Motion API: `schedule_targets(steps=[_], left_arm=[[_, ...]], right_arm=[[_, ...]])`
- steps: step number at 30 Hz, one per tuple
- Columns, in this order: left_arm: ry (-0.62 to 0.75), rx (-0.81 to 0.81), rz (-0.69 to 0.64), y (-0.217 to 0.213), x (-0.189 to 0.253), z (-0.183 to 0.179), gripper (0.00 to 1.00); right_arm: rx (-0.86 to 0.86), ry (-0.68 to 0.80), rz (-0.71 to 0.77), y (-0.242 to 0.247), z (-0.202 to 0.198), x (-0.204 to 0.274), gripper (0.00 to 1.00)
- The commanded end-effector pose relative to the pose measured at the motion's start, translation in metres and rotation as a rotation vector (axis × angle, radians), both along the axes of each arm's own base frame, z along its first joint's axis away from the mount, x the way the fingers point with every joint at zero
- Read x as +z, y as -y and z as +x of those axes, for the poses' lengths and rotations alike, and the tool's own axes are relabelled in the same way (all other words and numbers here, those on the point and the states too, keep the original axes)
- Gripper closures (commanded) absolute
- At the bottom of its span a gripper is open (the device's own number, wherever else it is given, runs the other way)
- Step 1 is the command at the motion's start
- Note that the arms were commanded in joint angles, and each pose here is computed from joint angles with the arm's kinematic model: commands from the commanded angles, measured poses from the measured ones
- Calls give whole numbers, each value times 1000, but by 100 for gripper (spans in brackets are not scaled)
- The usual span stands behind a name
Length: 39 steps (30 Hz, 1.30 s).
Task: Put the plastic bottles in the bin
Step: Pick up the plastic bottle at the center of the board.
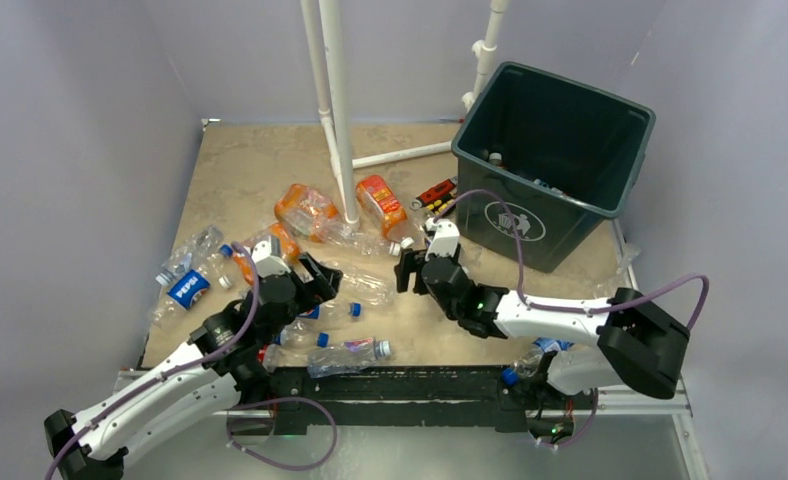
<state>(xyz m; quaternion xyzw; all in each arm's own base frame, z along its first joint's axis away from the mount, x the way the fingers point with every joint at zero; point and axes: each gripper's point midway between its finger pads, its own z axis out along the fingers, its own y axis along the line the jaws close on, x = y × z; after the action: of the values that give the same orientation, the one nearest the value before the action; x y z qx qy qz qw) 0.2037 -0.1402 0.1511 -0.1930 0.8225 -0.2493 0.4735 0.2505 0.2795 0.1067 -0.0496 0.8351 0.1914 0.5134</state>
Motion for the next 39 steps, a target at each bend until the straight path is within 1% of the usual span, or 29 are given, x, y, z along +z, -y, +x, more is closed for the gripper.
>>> schedule_targets(steps=[1,4,8,15,21,30,38,39], left_arm=[[25,-123,-84,29,5,-3,11],[18,-134,-81,31,1,-4,11],[23,-146,-77,32,-1,-4,11],[23,-153,-79,33,-3,-5,11],[18,-167,-92,36,-5,-7,11],[-3,-174,-88,38,-10,-9,12],[-13,-163,-94,33,-14,-12,12],[-10,-161,-95,32,-14,-12,12]], right_arm=[[-111,81,103,0,39,33,20],[-108,91,64,-3,56,30,22],[-93,97,-38,-12,69,18,23],[-136,118,-126,-13,86,12,30],[-175,131,-185,-10,95,-3,32],[-176,140,-230,-16,103,-18,42],[-173,161,-251,-22,112,-18,42],[-173,162,-252,-22,113,-18,44]])
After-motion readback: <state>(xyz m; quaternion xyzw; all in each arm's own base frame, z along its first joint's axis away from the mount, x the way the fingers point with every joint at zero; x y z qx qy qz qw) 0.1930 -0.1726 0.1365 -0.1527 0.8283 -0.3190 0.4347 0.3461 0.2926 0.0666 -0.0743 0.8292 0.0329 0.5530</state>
